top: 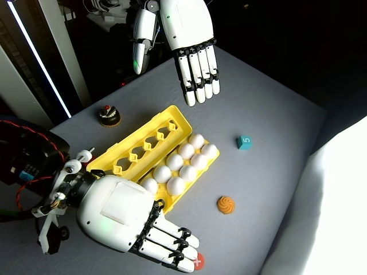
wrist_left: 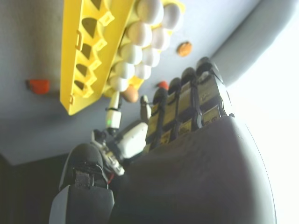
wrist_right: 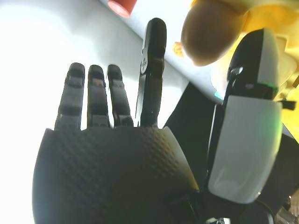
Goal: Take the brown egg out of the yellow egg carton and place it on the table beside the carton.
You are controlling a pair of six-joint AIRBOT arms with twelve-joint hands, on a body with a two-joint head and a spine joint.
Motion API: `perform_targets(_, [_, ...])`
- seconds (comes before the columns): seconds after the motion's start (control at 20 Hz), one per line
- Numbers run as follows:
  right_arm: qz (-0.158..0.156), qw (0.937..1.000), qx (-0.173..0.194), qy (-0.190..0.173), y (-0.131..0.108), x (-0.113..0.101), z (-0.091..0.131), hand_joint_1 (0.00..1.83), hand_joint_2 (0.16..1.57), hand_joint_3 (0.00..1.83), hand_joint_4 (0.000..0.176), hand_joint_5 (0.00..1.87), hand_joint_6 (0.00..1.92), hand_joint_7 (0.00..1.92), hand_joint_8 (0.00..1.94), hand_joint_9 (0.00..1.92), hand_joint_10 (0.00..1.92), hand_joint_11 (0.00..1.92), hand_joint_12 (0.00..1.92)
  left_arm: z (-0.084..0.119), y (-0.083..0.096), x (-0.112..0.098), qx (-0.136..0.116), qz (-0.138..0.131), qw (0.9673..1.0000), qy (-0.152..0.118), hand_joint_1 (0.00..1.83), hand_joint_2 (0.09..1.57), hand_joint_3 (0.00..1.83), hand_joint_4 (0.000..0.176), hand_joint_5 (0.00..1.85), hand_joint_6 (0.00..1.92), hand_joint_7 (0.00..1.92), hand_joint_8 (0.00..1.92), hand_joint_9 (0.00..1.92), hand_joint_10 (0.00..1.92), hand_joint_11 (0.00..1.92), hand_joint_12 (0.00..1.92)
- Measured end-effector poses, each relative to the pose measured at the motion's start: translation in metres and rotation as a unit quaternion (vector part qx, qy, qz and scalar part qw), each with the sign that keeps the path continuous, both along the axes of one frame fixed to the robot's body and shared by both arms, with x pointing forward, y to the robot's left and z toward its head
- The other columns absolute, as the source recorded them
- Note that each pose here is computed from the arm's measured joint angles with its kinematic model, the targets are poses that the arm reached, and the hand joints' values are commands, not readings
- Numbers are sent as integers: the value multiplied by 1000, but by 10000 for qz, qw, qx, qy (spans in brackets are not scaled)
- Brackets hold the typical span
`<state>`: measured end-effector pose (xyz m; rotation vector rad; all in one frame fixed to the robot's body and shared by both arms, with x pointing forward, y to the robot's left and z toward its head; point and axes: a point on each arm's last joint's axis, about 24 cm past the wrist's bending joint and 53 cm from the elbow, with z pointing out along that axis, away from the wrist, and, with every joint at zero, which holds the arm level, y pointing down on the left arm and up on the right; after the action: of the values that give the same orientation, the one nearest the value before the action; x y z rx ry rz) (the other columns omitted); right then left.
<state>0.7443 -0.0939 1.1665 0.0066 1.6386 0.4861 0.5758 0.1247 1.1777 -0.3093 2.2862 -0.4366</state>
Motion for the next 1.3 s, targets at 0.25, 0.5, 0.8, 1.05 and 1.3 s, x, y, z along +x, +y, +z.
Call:
perform_targets(0.25, [119, 9998, -82, -119, 9, -1, 1, 920, 809, 3, 0, 1066, 18, 159, 4, 0, 0, 0, 0, 0, 0, 0, 1, 2, 10000, -2, 0, 1189, 2, 0, 95, 14, 63, 9, 36, 5, 4, 2])
perform_targets(0.5, [163, 9998, -39, -116, 15, -2, 0, 1117, 953, 5, 169, 1403, 180, 204, 10, 0, 0, 0, 0, 0, 0, 0, 6, 4, 10000, -7, 0, 1191, 3, 0, 78, 4, 56, 5, 26, 5, 0, 0])
perform_targets(0.8, [150, 9998, -25, -129, 15, -2, 1, 1156, 959, 0, 58, 1466, 90, 243, 2, 0, 0, 0, 0, 6, 0, 6, -52, -49, 9998, -162, 0, 1188, 1, 0, 73, 6, 62, 8, 29, 9, 0, 0])
perform_targets(1.05, [135, 9998, 9, -148, 14, -1, 5, 1178, 961, 0, 0, 1475, 67, 257, 4, 0, 0, 0, 0, 6, 0, 6, -71, -34, 9999, -150, 0, 1190, 1, 0, 31, 9, 30, 11, 8, 3, 0, 0])
perform_targets(1.3, [-103, 9992, 187, -339, -2, 8, 31, 1158, 964, 0, 32, 1470, 72, 285, 9, 0, 0, 0, 0, 4, 3, 5, -93, 55, 9999, -98, 0, 1190, 0, 0, 16, 2, 24, 3, 6, 1, 0, 0])
